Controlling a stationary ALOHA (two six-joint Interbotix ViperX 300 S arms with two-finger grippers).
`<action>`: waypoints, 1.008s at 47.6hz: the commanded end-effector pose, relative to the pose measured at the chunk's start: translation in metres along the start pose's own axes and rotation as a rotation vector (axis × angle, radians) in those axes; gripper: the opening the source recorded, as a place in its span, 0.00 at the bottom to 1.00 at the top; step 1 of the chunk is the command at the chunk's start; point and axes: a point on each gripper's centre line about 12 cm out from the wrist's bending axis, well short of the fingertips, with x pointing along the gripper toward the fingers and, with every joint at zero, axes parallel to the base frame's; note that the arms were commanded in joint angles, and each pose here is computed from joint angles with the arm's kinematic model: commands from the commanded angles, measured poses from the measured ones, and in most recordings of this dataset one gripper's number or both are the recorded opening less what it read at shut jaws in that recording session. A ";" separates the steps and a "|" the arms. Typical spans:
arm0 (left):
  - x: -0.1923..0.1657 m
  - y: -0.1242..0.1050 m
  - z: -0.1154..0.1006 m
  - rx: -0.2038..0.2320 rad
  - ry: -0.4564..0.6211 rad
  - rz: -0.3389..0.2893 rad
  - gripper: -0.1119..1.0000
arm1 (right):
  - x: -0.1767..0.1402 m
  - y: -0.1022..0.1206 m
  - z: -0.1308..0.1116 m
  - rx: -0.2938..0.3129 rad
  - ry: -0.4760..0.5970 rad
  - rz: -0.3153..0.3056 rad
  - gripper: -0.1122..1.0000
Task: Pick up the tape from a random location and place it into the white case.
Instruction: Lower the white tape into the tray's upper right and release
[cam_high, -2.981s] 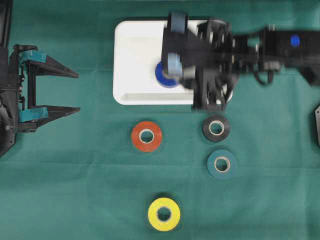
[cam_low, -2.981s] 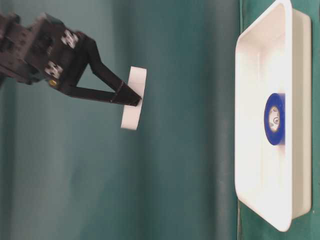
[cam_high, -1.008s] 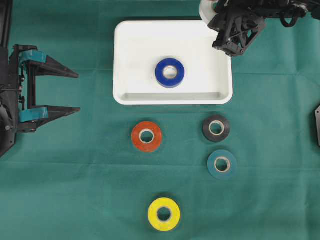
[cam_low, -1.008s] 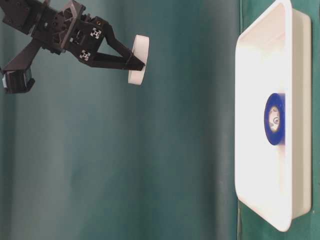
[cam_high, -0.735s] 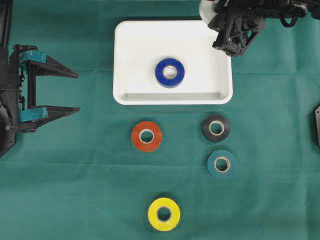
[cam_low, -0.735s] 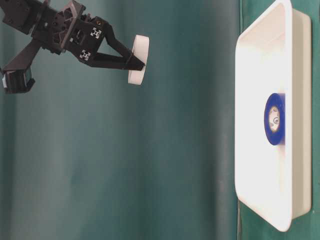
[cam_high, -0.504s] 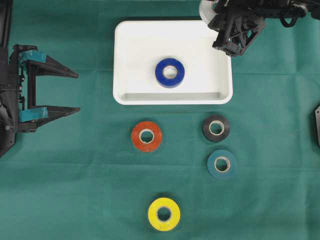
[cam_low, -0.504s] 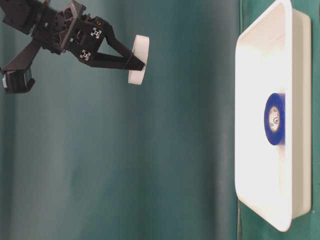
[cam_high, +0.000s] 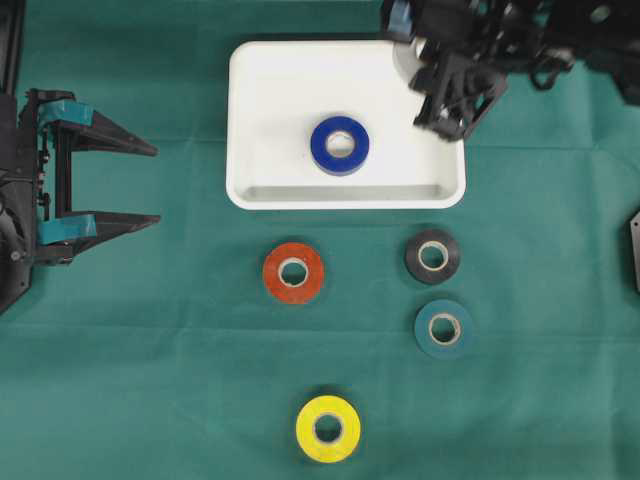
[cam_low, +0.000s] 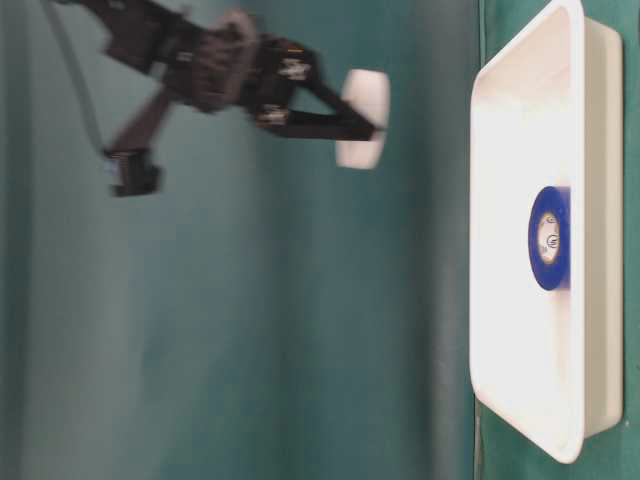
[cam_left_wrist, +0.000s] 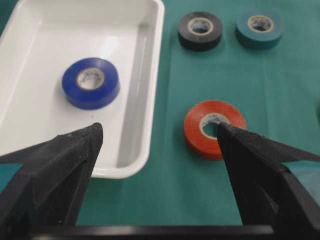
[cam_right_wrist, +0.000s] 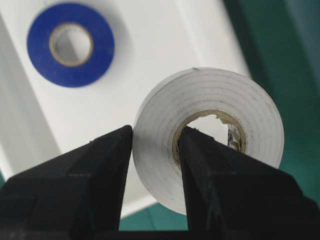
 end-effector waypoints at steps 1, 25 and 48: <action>0.000 0.000 0.007 -0.002 -0.020 -0.001 0.95 | 0.008 0.003 0.001 0.006 -0.035 0.014 0.40; 0.000 0.000 0.007 -0.004 -0.018 -0.001 0.95 | 0.081 0.009 -0.023 0.002 0.020 0.030 0.40; 0.000 0.000 0.006 -0.004 -0.017 -0.001 0.95 | 0.082 0.008 -0.025 0.002 0.035 0.026 0.40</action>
